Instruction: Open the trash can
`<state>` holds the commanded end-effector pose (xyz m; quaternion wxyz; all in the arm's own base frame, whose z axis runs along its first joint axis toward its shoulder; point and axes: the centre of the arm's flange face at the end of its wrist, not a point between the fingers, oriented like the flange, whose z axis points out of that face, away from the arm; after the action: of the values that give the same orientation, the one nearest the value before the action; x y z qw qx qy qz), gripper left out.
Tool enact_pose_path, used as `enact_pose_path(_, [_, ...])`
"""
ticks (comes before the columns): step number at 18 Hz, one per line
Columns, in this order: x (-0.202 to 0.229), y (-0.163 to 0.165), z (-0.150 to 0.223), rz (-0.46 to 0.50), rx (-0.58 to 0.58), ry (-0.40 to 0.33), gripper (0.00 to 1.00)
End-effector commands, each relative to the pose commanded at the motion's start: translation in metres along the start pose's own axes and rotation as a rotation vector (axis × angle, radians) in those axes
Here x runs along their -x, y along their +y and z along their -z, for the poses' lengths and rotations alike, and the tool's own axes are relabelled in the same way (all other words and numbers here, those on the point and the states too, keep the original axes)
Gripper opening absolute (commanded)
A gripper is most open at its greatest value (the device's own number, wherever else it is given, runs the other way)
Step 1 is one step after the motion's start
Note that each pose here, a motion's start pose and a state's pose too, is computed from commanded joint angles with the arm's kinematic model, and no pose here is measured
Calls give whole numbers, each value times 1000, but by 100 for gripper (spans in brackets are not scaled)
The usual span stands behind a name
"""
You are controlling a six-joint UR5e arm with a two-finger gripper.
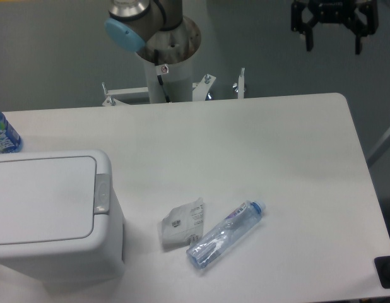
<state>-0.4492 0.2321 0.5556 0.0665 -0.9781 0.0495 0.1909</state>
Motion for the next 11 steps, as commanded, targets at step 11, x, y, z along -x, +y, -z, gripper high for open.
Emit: enact_pose_path(11, [-16,-44,9,188,-103,14,100])
